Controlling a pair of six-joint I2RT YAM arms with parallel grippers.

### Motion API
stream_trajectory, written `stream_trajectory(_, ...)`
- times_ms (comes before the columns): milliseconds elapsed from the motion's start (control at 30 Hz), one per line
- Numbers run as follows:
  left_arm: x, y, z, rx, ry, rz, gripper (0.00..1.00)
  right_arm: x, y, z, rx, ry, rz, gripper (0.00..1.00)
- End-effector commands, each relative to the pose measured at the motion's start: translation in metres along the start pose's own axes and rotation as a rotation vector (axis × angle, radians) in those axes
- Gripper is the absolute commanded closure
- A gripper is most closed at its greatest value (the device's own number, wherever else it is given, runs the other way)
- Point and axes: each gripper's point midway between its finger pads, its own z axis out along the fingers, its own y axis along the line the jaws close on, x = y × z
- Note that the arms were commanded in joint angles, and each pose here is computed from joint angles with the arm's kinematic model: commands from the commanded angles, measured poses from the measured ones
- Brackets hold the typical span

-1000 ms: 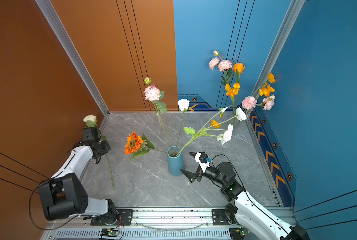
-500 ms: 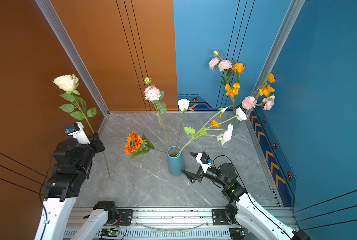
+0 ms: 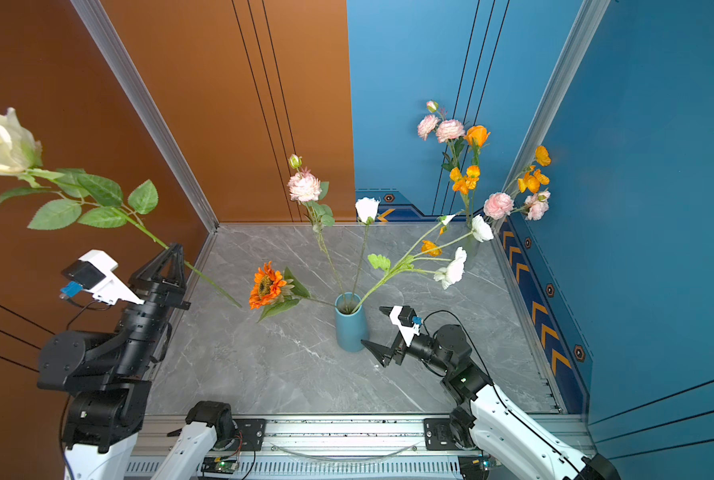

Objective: Arrange the flowers into the vase
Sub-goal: 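Lift the cream rose upright with the left gripper toward the teal vase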

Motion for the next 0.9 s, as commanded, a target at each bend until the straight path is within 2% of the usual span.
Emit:
stream_trajectory(0,-0.015,-0.039,-0.001,0.192,0.011,-0.066,1.00,-0.005,0.008,-0.001,-0.039,-0.015,-0.008,0.00)
stream_trajectory(167,0.014,-0.054,0.002,0.303,0.139,-0.157,1.00,-0.010,0.015,-0.003,-0.070,-0.033,-0.015,0.00)
stream_trajectory(533,0.017,-0.119,-0.011,0.611,0.183,-0.258,1.00,-0.007,0.016,0.001,-0.085,-0.018,-0.009,0.00)
stream_trajectory(733,0.037,-0.172,-0.009,0.772,0.207,-0.188,1.00,-0.004,0.013,0.001,-0.072,-0.010,-0.010,0.00)
stream_trajectory(867,0.066,-0.216,-0.005,0.857,0.206,-0.046,1.00,-0.004,0.013,0.001,-0.069,-0.009,-0.012,0.00)
